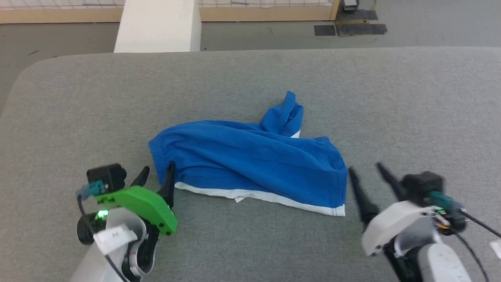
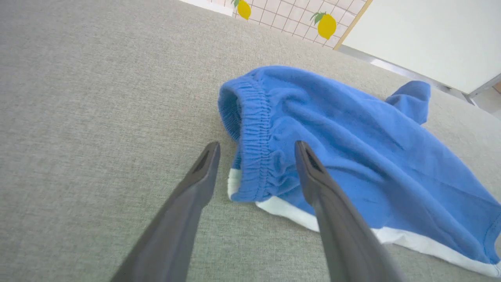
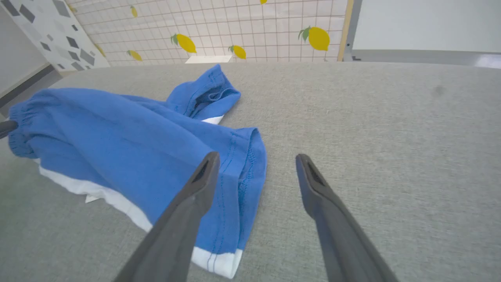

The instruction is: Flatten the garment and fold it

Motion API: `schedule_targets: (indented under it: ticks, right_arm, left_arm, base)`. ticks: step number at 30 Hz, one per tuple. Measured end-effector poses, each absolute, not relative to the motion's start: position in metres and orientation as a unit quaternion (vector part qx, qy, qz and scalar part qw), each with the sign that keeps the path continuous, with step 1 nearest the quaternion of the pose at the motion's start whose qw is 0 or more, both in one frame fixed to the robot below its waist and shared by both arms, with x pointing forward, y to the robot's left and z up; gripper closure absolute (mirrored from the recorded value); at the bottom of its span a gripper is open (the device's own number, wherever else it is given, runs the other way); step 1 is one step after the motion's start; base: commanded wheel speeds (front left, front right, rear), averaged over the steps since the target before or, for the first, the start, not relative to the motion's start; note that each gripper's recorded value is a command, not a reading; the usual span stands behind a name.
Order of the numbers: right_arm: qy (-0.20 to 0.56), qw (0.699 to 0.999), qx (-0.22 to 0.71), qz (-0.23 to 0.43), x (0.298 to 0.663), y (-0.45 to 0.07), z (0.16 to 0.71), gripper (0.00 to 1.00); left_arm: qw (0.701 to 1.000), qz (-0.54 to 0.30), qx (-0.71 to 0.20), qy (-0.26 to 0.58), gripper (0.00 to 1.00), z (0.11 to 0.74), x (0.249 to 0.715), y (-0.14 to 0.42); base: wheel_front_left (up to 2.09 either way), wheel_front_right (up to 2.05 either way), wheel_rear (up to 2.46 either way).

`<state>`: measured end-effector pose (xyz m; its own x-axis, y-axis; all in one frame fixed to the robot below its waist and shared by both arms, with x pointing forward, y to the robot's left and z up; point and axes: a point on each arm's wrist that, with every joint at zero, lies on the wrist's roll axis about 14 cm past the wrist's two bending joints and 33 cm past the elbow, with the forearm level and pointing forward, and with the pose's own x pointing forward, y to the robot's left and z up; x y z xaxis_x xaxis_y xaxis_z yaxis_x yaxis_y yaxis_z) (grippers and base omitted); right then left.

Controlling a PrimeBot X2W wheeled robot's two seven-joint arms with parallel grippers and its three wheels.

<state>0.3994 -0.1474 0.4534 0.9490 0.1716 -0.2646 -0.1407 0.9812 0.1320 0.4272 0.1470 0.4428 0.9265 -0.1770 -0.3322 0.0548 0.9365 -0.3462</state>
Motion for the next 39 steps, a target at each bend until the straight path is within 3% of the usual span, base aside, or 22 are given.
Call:
schedule_targets:
  ticks: [4, 5, 11, 13, 14, 15, 32, 33, 34, 35, 39]
  right_arm:
    - [0.201, 0.971, 0.059, 0.113, 0.394, -0.124, 0.433, 0.00]
    - [0.243, 0.960, 0.068, 0.124, 0.396, -0.117, 0.422, 0.00]
    - [0.293, 0.942, 0.071, 0.146, 0.405, -0.101, 0.406, 0.00]
    - [0.300, 0.939, 0.070, 0.151, 0.409, -0.097, 0.403, 0.61]
    - [0.301, 0.939, 0.071, 0.153, 0.411, -0.096, 0.402, 0.76]
    - [0.301, 0.938, 0.072, 0.154, 0.414, -0.094, 0.402, 1.00]
    - [0.192, 0.972, 0.063, 0.118, 0.529, -0.105, 0.448, 1.00]
    - [0.193, 0.972, 0.062, 0.117, 0.532, -0.105, 0.446, 0.75]
    - [0.193, 0.972, 0.059, 0.118, 0.535, -0.103, 0.444, 0.30]
    - [0.196, 0.972, 0.055, 0.120, 0.537, -0.101, 0.440, 0.00]
    - [0.192, 0.973, 0.050, 0.121, 0.539, -0.098, 0.433, 0.00]
  left_arm:
    - [0.978, -0.034, -0.168, 0.117, 0.00, 0.458, 0.426, 0.164]
    - [0.986, -0.019, -0.156, 0.063, 0.00, 0.472, 0.425, 0.174]
    - [0.989, 0.002, -0.148, 0.025, 0.00, 0.480, 0.422, 0.182]
    - [0.989, 0.006, -0.148, 0.025, 0.00, 0.478, 0.421, 0.183]
    - [0.988, 0.006, -0.149, 0.027, 0.00, 0.476, 0.421, 0.183]
    - [0.988, 0.007, -0.150, 0.028, 0.00, 0.475, 0.421, 0.183]
    - [0.987, -0.002, -0.153, 0.040, 0.00, 0.458, 0.438, 0.179]
    - [0.987, -0.002, -0.154, 0.040, 0.00, 0.458, 0.439, 0.179]
    - [0.987, -0.001, -0.155, 0.040, 0.00, 0.457, 0.440, 0.179]
    - [0.987, 0.000, -0.154, 0.041, 0.00, 0.457, 0.440, 0.180]
    - [0.987, 0.001, -0.151, 0.049, 0.00, 0.451, 0.439, 0.183]
  base:
    - [0.00, 0.00, 0.00]
    - [0.00, 0.00, 0.00]
    - [0.00, 0.00, 0.00]
    - [0.00, 0.00, 0.00]
    - [0.00, 0.00, 0.00]
    - [0.00, 0.00, 0.00]
    - [0.00, 0.00, 0.00]
    - [0.00, 0.00, 0.00]
    - [0.00, 0.00, 0.00]
    - [0.00, 0.00, 0.00]
    - [0.00, 0.00, 0.00]
